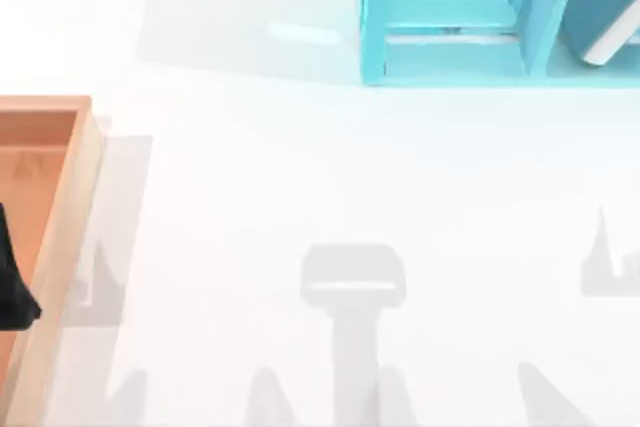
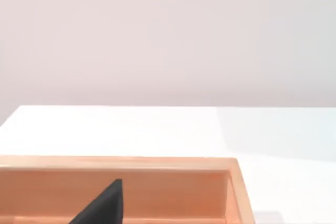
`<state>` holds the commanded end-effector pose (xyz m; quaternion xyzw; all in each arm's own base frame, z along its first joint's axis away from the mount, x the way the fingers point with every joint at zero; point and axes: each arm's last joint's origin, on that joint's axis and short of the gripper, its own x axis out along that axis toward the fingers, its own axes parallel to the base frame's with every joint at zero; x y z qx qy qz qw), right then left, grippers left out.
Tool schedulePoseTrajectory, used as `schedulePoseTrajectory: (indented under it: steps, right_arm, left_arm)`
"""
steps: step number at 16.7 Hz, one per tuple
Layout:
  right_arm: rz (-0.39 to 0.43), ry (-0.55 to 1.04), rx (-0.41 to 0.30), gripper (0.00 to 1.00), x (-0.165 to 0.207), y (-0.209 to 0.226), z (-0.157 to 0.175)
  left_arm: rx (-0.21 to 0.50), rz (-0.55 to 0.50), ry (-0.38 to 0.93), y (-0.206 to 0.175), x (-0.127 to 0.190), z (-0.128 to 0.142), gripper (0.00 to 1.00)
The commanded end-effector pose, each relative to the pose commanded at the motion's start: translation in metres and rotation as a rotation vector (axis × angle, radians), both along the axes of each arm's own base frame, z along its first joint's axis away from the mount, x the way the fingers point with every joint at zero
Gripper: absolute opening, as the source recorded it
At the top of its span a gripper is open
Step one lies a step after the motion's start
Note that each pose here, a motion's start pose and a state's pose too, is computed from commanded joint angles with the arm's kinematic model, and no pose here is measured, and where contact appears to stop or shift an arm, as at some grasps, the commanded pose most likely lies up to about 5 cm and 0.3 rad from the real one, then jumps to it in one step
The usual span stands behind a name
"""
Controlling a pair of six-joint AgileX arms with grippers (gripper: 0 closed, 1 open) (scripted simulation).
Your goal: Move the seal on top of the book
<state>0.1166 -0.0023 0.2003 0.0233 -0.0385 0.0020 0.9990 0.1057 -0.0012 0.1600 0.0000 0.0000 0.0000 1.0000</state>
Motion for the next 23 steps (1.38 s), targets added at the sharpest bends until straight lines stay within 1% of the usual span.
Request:
schedulePoseTrajectory:
  steps: [2, 4, 7, 9, 11, 13, 15, 19, 21, 23]
  right_arm:
    - [0.010, -0.016, 0.028, 1.00, 0.014, -0.001, 0.019]
    - [0.022, -0.006, 0.061, 1.00, 0.038, -0.002, 0.033]
    - [0.037, 0.062, 0.118, 1.00, 0.092, -0.005, 0.034]
    - [0.041, 0.122, 0.161, 1.00, 0.133, -0.008, 0.019]
    - [0.043, 0.176, 0.205, 1.00, 0.171, -0.012, -0.006]
    - [0.043, 0.210, 0.247, 1.00, 0.202, -0.017, -0.035]
    - [0.044, 0.222, 0.283, 1.00, 0.226, -0.021, -0.062]
    - [0.049, 0.210, 0.332, 1.00, 0.253, -0.027, -0.099]
    - [0.051, 0.202, 0.343, 1.00, 0.258, -0.028, -0.108]
    - [0.051, 0.200, 0.344, 1.00, 0.259, -0.029, -0.109]
  left_arm:
    - [0.000, 0.000, 0.000, 0.000, 0.000, 0.000, 1.00]
    - [0.000, 0.000, 0.000, 0.000, 0.000, 0.000, 1.00]
    - [0.000, 0.000, 0.000, 0.000, 0.000, 0.000, 1.00]
    - [0.000, 0.000, 0.000, 0.000, 0.000, 0.000, 1.00]
    - [0.000, 0.000, 0.000, 0.000, 0.000, 0.000, 1.00]
    - [0.000, 0.000, 0.000, 0.000, 0.000, 0.000, 1.00]
    - [0.000, 0.000, 0.000, 0.000, 0.000, 0.000, 1.00]
    - [0.000, 0.000, 0.000, 0.000, 0.000, 0.000, 1.00]
    - [0.000, 0.000, 0.000, 0.000, 0.000, 0.000, 1.00]
    - [0.000, 0.000, 0.000, 0.000, 0.000, 0.000, 1.00]
